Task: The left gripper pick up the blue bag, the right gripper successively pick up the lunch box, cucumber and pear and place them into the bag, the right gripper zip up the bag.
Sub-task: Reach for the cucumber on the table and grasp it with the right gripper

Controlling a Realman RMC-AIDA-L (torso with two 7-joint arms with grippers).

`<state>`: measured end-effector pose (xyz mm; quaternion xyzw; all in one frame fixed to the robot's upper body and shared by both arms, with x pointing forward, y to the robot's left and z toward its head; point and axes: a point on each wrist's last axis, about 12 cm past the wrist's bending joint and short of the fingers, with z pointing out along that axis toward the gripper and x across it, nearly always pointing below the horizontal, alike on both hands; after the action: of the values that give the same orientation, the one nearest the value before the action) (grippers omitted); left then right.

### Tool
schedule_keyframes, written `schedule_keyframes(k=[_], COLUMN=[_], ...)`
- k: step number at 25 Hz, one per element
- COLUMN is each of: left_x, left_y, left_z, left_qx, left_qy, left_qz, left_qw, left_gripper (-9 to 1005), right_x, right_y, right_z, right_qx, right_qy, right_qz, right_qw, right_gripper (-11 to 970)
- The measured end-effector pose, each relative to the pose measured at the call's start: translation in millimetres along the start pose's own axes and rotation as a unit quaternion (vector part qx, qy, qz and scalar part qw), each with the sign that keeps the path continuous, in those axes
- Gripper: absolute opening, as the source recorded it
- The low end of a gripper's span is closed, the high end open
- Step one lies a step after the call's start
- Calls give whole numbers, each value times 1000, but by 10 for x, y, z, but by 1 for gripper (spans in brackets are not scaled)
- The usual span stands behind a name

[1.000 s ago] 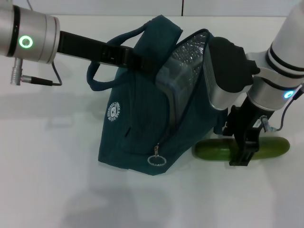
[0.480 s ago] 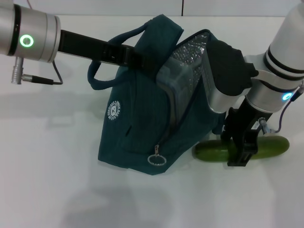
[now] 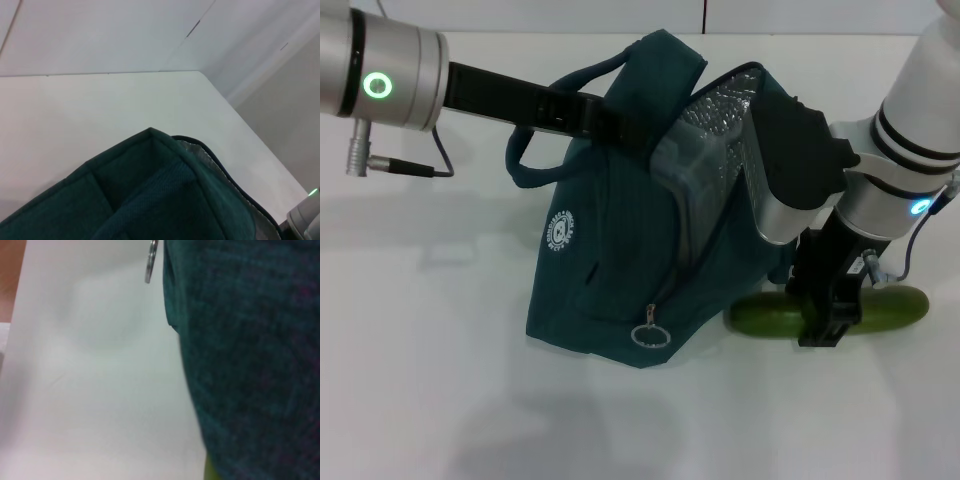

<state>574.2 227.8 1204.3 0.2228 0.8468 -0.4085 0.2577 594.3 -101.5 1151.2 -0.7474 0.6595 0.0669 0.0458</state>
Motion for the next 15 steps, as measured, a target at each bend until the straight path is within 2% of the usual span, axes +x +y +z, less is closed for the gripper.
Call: schedule_keyframes(k=[3, 9, 15], left_x=[3, -6, 7], left_y=[11, 9, 17], left_z=[10, 7, 2], left_qx=[5, 7, 6], left_qy=[-3, -5, -5], left_qz=[-3, 0, -1], left_qw=[1000, 1000, 1000], left_gripper=[61, 61, 61], right_x=[-1, -9, -26], right_y=[-3, 8, 68], right_z=[0, -2, -102], right_qx=[1, 0, -6], right_qy=[-1, 3, 5], right_qz=[1, -3, -14], right_qw=[1000, 1000, 1000], right_gripper=[691, 580, 583])
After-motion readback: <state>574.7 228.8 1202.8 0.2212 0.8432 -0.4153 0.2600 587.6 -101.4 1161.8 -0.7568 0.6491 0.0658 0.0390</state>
